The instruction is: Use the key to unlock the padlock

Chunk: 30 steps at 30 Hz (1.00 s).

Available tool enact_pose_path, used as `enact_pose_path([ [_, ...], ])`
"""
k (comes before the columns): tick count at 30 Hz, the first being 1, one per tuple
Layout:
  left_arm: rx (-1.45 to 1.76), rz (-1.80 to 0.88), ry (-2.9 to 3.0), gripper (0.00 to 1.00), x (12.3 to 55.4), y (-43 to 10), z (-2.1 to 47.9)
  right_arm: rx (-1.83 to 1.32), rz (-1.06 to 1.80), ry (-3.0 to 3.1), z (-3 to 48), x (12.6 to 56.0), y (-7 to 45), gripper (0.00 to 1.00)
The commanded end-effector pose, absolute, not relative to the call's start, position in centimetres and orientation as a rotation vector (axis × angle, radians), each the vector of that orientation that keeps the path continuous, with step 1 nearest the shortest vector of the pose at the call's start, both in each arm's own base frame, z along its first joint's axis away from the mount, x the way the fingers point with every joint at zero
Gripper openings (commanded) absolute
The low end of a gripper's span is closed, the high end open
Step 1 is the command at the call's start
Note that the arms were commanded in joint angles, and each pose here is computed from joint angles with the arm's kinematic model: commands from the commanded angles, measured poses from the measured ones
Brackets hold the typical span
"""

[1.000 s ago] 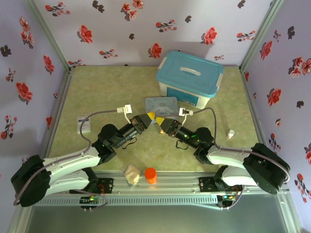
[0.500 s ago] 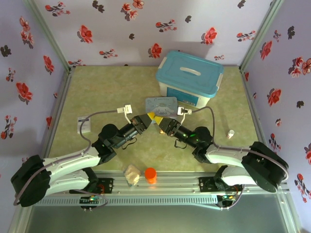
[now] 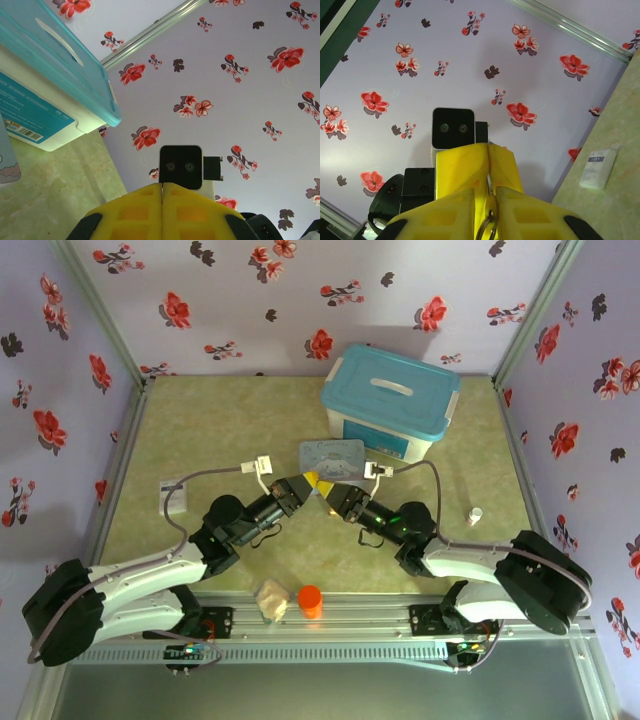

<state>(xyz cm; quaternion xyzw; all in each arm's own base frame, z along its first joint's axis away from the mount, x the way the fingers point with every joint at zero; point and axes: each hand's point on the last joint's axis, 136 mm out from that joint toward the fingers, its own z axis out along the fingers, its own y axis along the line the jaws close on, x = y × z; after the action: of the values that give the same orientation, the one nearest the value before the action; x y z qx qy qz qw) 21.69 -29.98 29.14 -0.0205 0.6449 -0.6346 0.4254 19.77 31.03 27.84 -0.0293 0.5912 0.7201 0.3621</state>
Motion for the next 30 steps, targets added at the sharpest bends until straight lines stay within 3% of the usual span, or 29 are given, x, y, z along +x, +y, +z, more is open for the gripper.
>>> enact_pose_path([
  [1, -0.061, -1.573, 1.558, 0.00, 22.2, -29.6, 30.7, -0.089, 1.863, 1.447, 29.3, 19.2, 30.4, 0.13],
  [11, -0.079, -1.566, 1.573, 0.00, 22.5, -29.5, 30.2, -0.076, 1.855, 1.458, 28.8, 19.2, 30.1, 0.00],
  [15, -0.150, -1.488, 1.657, 0.01, 23.5, -29.0, 28.2, -0.056, 1.831, 1.455, 28.5, 19.2, 29.5, 0.00],
  [16, -0.165, -1.462, 1.672, 0.15, 23.7, -28.7, 27.8, -0.049, 1.819, 1.465, 28.2, 19.4, 29.4, 0.00],
  [18, -0.190, -1.405, 1.710, 0.57, 24.2, -28.1, 26.9, -0.049, 1.782, 1.506, 27.3, 19.5, 29.3, 0.00],
  [19, -0.193, -1.377, 1.728, 0.64, 24.4, -27.9, 26.6, -0.043, 1.758, 1.532, 26.8, 19.7, 29.3, 0.00],
  [23, -0.189, -1.232, 1.838, 0.78, 24.9, -27.2, 25.1, -0.004, 1.648, 1.651, 24.5, 21.0, 28.8, 0.00],
  [30, -0.121, -0.967, 2.061, 0.95, 25.3, -26.8, 21.3, 0.056, 1.272, 1.921, 19.5, 22.7, 25.8, 0.00],
])
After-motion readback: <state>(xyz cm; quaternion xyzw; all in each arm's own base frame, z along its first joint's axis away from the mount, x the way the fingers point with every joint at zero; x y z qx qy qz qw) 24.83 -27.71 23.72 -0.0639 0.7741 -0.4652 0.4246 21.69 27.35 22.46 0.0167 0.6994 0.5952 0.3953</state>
